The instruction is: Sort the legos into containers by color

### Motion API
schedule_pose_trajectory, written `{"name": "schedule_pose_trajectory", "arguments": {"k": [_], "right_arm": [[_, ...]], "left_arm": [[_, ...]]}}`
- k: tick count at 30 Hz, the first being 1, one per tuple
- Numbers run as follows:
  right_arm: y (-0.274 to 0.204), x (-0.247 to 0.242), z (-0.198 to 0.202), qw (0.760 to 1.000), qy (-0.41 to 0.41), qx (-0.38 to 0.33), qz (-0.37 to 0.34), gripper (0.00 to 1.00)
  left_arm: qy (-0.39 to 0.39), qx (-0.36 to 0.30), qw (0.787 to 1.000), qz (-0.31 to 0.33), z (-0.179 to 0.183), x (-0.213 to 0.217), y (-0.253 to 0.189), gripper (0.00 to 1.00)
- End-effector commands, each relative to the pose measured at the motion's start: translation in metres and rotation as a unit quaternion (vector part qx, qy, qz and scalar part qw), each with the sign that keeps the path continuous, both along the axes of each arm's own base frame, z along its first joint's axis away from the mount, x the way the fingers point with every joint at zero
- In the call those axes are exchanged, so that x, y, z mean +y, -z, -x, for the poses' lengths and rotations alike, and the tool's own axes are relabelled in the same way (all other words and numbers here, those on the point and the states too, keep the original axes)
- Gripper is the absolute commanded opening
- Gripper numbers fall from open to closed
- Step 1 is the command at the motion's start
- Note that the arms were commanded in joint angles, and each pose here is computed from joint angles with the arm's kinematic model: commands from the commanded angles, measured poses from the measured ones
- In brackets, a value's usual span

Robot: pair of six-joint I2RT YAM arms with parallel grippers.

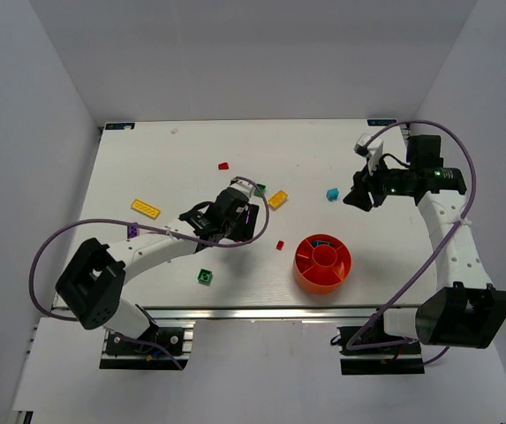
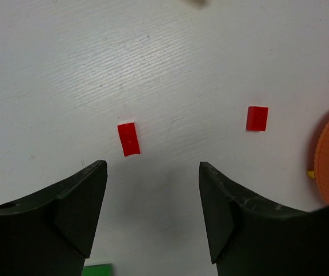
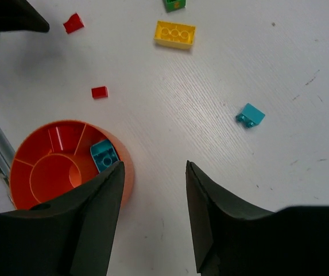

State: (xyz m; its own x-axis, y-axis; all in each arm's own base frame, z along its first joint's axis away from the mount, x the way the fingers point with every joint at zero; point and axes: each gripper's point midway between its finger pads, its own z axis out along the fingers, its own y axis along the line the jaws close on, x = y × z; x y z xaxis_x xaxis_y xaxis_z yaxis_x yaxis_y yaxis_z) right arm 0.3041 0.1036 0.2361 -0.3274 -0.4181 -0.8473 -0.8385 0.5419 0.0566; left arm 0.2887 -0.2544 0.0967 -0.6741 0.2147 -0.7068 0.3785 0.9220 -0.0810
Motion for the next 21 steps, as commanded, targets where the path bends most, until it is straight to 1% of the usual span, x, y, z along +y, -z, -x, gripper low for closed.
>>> {"name": "schedule_pose_trajectory", "arguments": {"k": [1, 2, 4, 5, 7, 10, 12, 17, 21], "right_arm": [[-0.001, -0.018, 0.030, 0.995, -0.024, -0.003, 0.094, 0.53], [0.001, -0.019, 0.043, 0.994, -0.034, 0.015, 0.106, 0.56], [0.001, -0.027, 0.050, 0.989, -0.049, 0.010, 0.137, 0.60], [0.004, -0.030, 0.060, 0.987, -0.055, 0.026, 0.146, 0.62], [0.009, -0.028, 0.071, 0.983, -0.079, 0.029, 0.165, 0.62], [0.016, -0.030, 0.087, 0.978, -0.093, 0.039, 0.180, 0.61], [0.014, -0.030, 0.094, 0.977, -0.102, 0.022, 0.188, 0.60], [0.030, -0.020, 0.119, 0.972, -0.144, 0.015, 0.185, 0.59], [0.039, -0.005, 0.136, 0.973, -0.176, 0.021, 0.151, 0.58]], "left_arm": [[0.010, -0.016, 1.000, 0.023, 0.005, -0.002, -0.018, 0.75], [0.012, -0.018, 0.999, 0.025, 0.006, -0.001, -0.018, 0.75], [0.012, -0.021, 0.999, 0.031, 0.008, 0.000, -0.022, 0.75], [0.013, -0.020, 0.999, 0.032, 0.010, 0.001, -0.021, 0.75], [0.009, -0.025, 0.999, 0.036, 0.010, 0.006, -0.024, 0.76], [0.012, -0.024, 0.999, 0.036, 0.014, 0.009, -0.021, 0.76], [0.013, -0.023, 0.999, 0.035, 0.014, 0.009, -0.020, 0.76], [0.015, -0.020, 0.999, 0.035, 0.013, 0.006, -0.020, 0.76], [0.018, -0.019, 0.999, 0.036, 0.011, 0.003, -0.018, 0.76]]}}
